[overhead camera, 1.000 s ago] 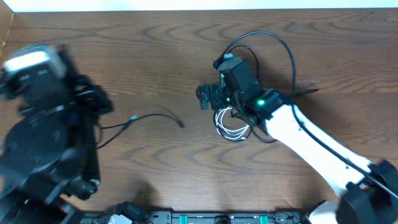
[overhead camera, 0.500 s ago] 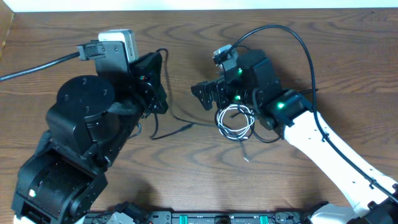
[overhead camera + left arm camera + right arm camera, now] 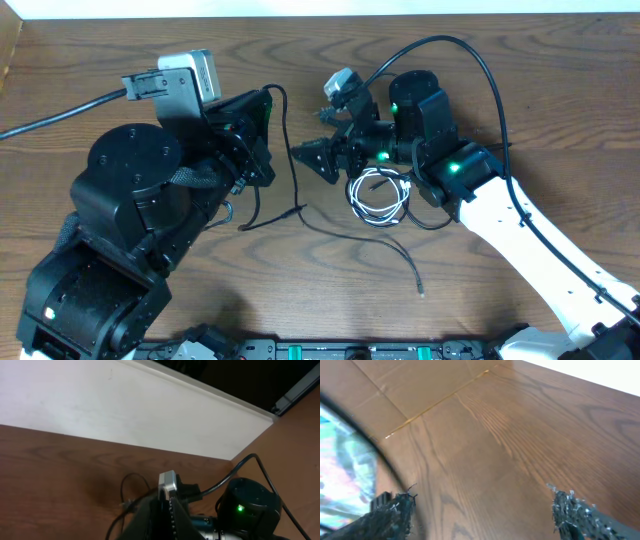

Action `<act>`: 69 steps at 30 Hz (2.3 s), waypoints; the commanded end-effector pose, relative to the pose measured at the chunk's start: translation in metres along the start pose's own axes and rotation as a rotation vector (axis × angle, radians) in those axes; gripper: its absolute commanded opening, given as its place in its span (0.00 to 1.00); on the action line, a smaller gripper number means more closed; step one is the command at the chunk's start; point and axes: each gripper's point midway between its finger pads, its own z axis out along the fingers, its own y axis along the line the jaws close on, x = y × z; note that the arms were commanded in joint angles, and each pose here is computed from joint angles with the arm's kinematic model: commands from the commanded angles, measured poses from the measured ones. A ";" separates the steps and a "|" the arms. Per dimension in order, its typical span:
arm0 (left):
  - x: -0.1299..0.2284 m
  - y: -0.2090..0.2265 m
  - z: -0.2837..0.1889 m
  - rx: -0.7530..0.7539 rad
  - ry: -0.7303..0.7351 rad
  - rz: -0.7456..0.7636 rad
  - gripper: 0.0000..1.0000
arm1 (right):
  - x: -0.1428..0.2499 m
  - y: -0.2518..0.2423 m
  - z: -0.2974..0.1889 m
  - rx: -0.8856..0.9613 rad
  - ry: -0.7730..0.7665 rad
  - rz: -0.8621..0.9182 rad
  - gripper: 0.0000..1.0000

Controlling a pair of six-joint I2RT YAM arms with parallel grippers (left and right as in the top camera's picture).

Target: Untangle cables

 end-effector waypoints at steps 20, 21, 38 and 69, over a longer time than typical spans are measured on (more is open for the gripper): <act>-0.002 -0.024 -0.008 0.128 0.022 -0.054 0.08 | -0.008 0.018 0.002 -0.058 -0.029 -0.098 0.90; -0.002 -0.025 -0.008 0.133 0.024 -0.067 0.08 | -0.010 0.019 0.003 -0.060 -0.035 -0.104 0.88; -0.002 -0.024 -0.008 0.129 0.022 -0.066 0.08 | -0.005 0.007 0.003 0.012 -0.016 -0.053 0.02; 0.048 0.070 0.010 -0.365 0.183 0.003 0.84 | -0.073 -0.022 -0.059 0.321 -0.252 0.003 0.01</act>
